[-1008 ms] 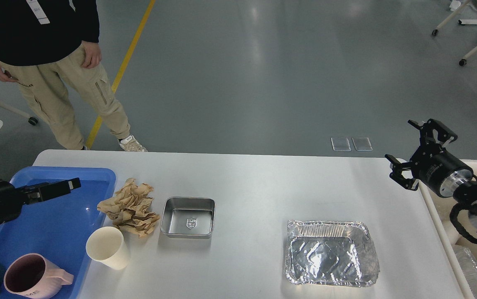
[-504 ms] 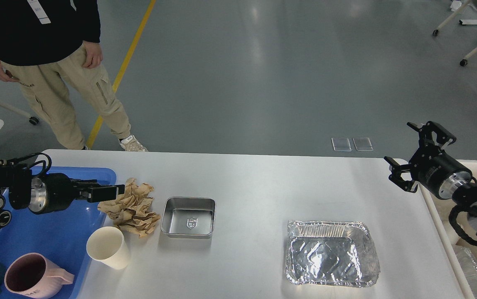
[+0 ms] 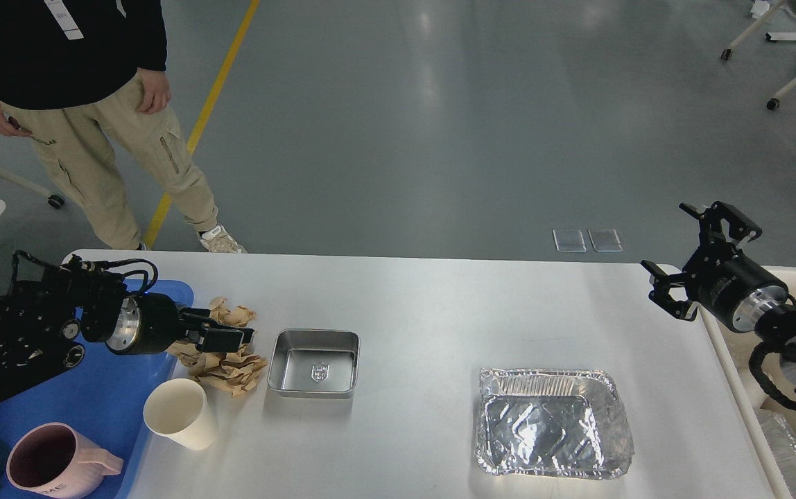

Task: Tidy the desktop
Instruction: 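Reach the left gripper to the steel box rim and grasp it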

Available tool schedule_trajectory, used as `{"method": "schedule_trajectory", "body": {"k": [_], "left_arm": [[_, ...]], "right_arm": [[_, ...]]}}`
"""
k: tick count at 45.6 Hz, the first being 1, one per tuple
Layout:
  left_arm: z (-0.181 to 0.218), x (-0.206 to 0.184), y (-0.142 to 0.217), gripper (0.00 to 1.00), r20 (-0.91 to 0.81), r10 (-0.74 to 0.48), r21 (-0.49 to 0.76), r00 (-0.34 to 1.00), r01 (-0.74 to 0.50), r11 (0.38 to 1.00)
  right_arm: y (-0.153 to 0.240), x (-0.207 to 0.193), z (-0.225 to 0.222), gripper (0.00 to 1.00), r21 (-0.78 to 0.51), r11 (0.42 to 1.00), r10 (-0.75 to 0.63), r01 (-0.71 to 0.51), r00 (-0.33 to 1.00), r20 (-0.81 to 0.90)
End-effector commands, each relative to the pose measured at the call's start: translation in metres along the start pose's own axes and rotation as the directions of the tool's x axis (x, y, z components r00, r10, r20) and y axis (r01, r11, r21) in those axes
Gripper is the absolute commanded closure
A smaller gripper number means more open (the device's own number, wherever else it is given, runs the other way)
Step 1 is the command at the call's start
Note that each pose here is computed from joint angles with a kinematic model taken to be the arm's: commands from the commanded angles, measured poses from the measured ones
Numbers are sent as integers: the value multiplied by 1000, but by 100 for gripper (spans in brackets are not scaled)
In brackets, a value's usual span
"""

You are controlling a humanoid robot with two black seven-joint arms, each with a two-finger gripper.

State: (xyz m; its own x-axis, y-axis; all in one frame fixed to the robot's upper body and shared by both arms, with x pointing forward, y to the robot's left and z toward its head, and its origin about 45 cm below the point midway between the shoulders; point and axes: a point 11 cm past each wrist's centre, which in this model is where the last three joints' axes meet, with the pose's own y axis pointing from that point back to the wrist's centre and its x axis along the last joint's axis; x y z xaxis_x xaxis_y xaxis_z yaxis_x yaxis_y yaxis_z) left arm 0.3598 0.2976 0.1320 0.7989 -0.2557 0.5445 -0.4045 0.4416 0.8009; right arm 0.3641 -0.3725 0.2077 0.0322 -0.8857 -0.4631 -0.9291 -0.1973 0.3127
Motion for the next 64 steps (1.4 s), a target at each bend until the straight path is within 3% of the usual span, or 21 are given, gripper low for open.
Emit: {"method": "schedule_trajectory", "body": {"k": [1,19,36,46,64], "left_arm": [[9,0,-13,4,12,-13,-14,1000,14,1000],[30,2,-37,4,28,-23,-60,999,25,998],[17,-14,-40,4,40,-66,-23,997,66,998],[23,-11,-43,20,45,-60,-65,997,63,996],[36,-11,-58,29,71,-73,-97,995,80,992]], "right_arm": [[0,1,-1,0,1,1000,1,-1,1000,-2],[2,3,2,0,-1,1000,7,-7,1000,1],[3,5,-2,0,6,1000,11,-11,1000,-5],[3,6,-2,0,7,1000,12,-12,1000,-6],[5,8,-4,0,9,1000,16,-16,1000,-11]]}}
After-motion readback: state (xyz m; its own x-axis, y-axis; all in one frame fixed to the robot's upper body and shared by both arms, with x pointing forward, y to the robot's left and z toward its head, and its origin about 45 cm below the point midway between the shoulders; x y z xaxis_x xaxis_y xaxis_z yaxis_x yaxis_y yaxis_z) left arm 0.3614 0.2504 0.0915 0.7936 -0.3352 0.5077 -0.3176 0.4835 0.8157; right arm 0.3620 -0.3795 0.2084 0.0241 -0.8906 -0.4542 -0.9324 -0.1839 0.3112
